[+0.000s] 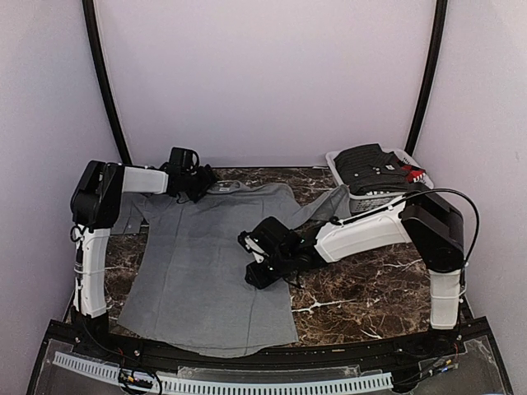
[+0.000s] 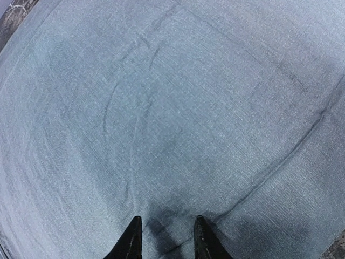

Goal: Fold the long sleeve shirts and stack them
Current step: Adjust the flattened shirt at the center of the board, then pick up the sleeve from the center of the board.

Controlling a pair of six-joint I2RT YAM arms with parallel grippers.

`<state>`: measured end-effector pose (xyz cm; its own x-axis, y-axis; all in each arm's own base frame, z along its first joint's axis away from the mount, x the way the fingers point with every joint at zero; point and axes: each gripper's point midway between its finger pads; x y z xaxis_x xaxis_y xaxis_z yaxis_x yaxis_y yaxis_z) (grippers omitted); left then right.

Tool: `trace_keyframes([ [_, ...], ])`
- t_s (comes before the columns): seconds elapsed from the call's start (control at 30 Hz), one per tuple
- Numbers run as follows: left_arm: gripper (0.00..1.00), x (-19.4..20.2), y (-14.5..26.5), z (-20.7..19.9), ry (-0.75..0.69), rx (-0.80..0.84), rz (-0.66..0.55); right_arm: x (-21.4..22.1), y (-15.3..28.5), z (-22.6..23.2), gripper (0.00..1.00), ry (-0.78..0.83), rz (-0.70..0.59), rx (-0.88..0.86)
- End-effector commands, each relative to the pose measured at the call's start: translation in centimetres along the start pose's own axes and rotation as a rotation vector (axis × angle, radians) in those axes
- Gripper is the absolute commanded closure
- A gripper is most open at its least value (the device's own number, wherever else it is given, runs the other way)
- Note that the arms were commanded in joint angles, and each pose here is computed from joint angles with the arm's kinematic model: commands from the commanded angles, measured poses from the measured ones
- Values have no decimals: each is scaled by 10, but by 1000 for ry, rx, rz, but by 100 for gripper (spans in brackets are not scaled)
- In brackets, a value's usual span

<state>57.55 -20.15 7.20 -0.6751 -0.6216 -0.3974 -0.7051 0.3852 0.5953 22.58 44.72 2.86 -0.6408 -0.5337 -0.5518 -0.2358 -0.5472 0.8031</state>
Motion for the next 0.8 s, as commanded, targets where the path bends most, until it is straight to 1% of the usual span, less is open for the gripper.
trace_keyframes([
  [0.0, 20, -45, -8, -25, 68, 126, -62, 10, -3, -1, 70, 5, 24, 22],
  [0.03, 19, -54, -13, -25, 84, 139, -72, 10, -3, -1, 70, 6, 26, 24],
  [0.13, 19, -63, -26, -26, 112, 168, -53, 10, -2, -1, 70, 3, 32, 26],
  [0.27, 18, -75, -33, -35, 77, 191, -45, 5, 3, -7, 70, -5, 17, 65],
  [0.43, 15, -87, -12, -59, -17, 216, -54, -12, 23, -21, 70, -37, -31, 112],
  [0.53, 15, -90, 7, -74, -74, 227, -55, -34, 50, -35, 69, -63, -101, 150],
  [0.67, 15, -84, 33, -87, -121, 242, -42, -53, 84, -58, 65, -95, -183, 221],
  [0.77, 15, -73, 49, -91, -144, 248, -23, -51, 105, -84, 63, -130, -213, 314],
])
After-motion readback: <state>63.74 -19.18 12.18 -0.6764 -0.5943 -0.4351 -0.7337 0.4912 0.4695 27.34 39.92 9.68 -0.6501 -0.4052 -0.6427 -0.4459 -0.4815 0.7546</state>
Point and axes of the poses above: each gripper's point midway between its finger pads, its own y axis back along the fingers, its own z axis along the line the jaws close on, x = y × z, and after that the axes turned 3 degrees about y, right-handed
